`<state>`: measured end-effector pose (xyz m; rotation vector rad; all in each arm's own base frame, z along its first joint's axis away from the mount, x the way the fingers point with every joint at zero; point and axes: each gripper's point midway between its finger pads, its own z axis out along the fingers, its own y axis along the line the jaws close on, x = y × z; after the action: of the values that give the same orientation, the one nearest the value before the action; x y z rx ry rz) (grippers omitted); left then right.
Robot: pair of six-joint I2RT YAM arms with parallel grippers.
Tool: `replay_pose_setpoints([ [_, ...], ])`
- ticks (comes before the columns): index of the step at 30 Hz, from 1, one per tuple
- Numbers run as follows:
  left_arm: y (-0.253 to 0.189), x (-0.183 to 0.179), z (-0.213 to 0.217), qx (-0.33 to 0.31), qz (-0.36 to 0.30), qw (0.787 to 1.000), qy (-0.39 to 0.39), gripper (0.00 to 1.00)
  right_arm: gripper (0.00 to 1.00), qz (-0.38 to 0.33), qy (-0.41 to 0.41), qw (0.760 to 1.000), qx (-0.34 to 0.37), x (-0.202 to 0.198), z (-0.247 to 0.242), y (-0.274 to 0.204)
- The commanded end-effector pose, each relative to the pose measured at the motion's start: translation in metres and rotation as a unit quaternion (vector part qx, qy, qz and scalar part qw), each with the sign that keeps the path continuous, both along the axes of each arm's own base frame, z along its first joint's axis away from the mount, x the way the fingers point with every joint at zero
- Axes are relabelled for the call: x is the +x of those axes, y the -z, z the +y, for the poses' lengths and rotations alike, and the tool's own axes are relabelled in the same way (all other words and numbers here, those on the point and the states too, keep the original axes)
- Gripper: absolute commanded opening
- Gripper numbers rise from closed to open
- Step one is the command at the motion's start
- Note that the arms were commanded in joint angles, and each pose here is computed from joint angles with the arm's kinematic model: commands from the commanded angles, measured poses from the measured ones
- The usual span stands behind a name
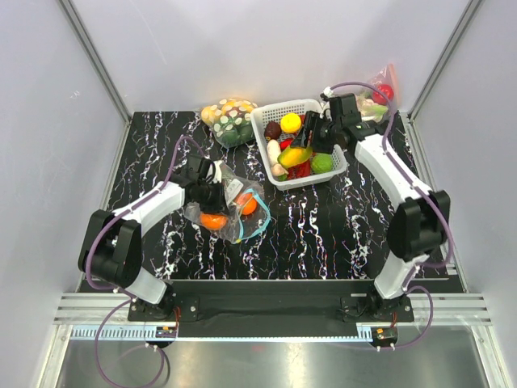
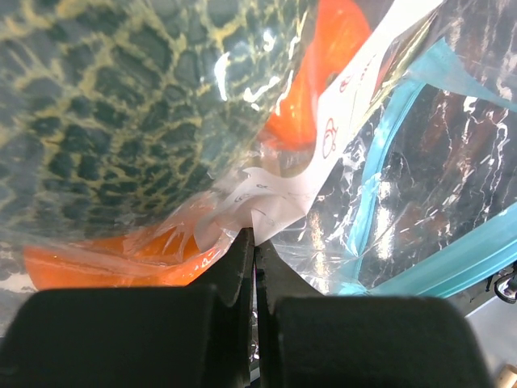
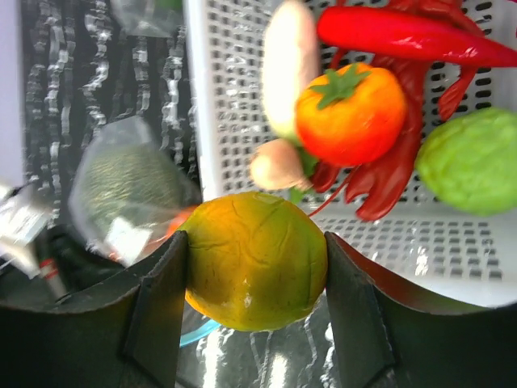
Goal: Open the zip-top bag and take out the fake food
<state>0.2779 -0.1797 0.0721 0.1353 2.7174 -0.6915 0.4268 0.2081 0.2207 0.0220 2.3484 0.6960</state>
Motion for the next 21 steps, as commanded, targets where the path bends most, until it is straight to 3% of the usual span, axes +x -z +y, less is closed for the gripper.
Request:
replay_pose_setpoints([
  [1, -0.018, 0.009, -0.005, -0.022, -0.042, 0.999, 0.009, 0.0, 0.13, 0.012, -0.029, 0.999, -0.015, 0.017, 0.006, 0.022],
  [11, -0.025, 0.01, -0.004, -0.022, -0.056, 0.998, 0.01, 0.0, 0.14, -0.007, 0.023, 1.0, 0.012, 0.074, 0.004, 0.026],
  [21, -0.028, 0.013, -0.002, -0.013, -0.063, 0.998, 0.013, 0.0, 0.21, -0.023, 0.039, 0.999, 0.019, 0.13, 0.016, 0.046],
])
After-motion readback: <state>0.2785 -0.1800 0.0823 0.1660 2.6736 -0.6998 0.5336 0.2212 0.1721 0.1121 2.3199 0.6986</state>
